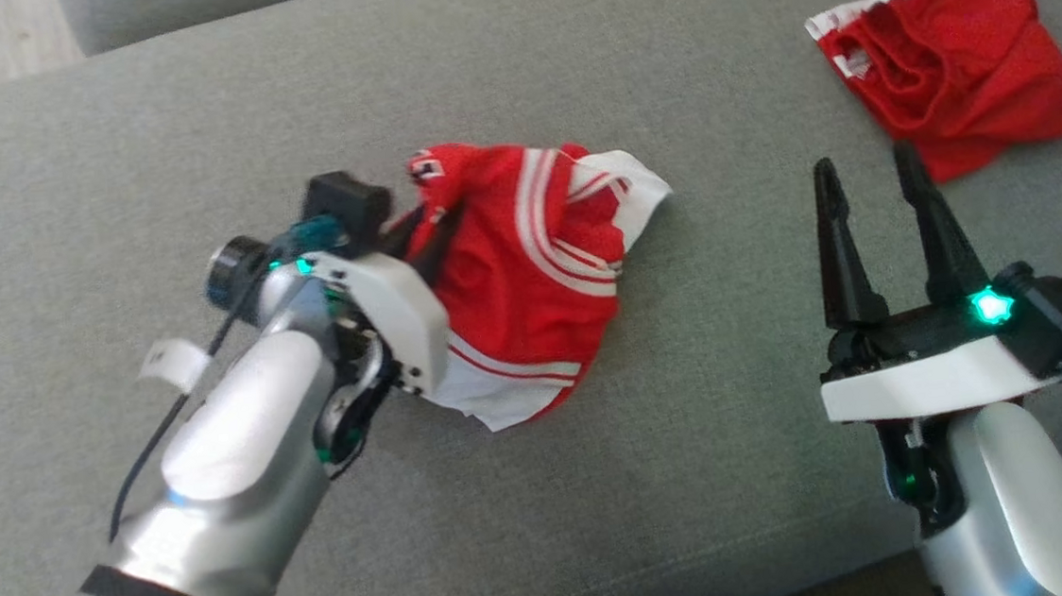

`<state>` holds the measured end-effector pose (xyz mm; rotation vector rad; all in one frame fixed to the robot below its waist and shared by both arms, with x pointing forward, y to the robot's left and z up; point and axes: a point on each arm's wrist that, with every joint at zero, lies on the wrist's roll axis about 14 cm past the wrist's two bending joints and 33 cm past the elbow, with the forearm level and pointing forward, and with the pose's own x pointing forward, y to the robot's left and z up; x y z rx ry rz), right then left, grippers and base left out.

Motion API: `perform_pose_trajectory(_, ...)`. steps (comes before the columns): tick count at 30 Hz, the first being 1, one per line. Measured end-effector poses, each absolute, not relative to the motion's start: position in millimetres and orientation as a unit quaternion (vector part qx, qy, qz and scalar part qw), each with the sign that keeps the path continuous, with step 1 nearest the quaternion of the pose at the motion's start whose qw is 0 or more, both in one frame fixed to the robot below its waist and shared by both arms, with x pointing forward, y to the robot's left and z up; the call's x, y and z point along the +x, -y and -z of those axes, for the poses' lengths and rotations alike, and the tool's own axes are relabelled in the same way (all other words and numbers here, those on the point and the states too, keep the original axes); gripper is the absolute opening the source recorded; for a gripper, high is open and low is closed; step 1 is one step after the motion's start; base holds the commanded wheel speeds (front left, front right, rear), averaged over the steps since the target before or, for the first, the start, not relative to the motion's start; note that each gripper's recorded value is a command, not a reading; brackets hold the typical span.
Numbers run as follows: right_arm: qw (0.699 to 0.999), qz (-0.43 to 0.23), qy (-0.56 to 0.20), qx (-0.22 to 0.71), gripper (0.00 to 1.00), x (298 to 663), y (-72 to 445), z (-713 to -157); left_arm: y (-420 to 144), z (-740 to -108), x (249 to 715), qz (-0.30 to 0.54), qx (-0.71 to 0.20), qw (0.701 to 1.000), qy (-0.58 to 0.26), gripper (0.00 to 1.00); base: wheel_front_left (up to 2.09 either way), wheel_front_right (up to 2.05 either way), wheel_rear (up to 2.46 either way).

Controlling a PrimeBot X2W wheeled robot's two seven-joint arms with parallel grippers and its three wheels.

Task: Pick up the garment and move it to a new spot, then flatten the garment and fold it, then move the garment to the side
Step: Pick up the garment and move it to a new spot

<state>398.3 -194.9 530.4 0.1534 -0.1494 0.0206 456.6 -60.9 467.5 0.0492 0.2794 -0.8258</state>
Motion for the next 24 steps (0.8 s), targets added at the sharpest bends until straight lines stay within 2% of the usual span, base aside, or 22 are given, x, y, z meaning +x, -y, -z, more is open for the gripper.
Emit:
perform_pose_trajectory(4,0.995,-0.009,0.07,0.077,1.0,400.9,195.9,-527.1,44.0,-448.4,478.7,0.348,0.017,0.927,-0.138,0.0,0.0,0.0,0.0)
perform_pose_trajectory(5,0.995,-0.011,0.07,0.076,1.0,401.9,195.3,-527.8,40.5,-444.6,483.6,0.337,0.017,0.931,-0.141,0.1,0.0,0.0,0.0)
perform_pose_trajectory(6,0.995,-0.012,0.071,0.075,1.0,402.7,195.0,-528.3,39.3,-440.4,486.5,0.332,0.018,0.932,-0.144,0.1,0.0,0.0,0.0)
perform_pose_trajectory(8,0.995,-0.01,0.072,0.075,1.0,403.7,196.3,-529.0,36.9,-434.4,491.7,0.324,0.021,0.934,-0.147,0.62,0.0,0.0,0.0)
perform_pose_trajectory(9,0.995,-0.009,0.071,0.076,1.0,403.4,197.2,-528.2,36.4,-432.7,493.8,0.319,0.021,0.936,-0.146,1.0,0.0,0.0,0.0)
perform_pose_trajectory(17,0.994,-0.014,0.074,0.079,1.0,403.2,194.0,-530.7,35.5,-436.4,491.6,0.313,0.009,0.941,-0.132,1.0,0.0,0.0,0.0)
perform_pose_trajectory(24,0.992,-0.03,0.093,0.083,1.0,399.5,183.5,-545.0,25.6,-485.3,497.8,0.293,0.0,0.954,-0.067,1.0,0.0,0.0,0.0)
